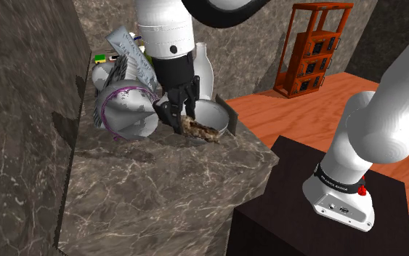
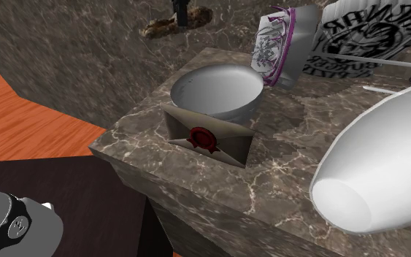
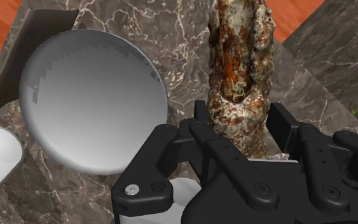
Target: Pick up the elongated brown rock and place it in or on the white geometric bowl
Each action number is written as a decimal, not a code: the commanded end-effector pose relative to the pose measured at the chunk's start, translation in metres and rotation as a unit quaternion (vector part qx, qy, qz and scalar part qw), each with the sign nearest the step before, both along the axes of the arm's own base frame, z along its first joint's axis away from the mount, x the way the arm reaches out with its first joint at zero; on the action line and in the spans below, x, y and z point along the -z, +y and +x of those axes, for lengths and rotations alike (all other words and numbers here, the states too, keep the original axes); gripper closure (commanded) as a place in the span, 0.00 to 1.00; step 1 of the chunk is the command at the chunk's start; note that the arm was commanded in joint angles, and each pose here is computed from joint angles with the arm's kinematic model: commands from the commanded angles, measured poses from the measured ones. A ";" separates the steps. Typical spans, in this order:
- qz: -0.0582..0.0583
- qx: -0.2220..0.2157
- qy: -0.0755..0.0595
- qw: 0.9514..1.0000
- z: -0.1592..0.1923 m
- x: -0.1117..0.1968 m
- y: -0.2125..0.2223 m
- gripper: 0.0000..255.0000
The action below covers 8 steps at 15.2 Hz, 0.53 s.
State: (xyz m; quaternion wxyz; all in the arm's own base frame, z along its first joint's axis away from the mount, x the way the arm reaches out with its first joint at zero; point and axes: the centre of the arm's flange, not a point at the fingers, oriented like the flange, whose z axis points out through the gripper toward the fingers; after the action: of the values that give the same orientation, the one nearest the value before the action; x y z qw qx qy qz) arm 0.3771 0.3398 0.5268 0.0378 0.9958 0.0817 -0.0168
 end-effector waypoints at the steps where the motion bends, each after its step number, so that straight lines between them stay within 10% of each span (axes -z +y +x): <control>1: 0.000 0.000 0.000 1.000 0.000 -0.012 0.000 1.00; 8: 0.000 0.000 0.000 1.000 0.027 -0.025 -0.046 1.00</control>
State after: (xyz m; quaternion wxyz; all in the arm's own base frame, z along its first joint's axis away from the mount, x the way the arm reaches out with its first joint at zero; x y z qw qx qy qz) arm 0.3975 0.3058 0.5505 0.0379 0.9958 0.0811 -0.0167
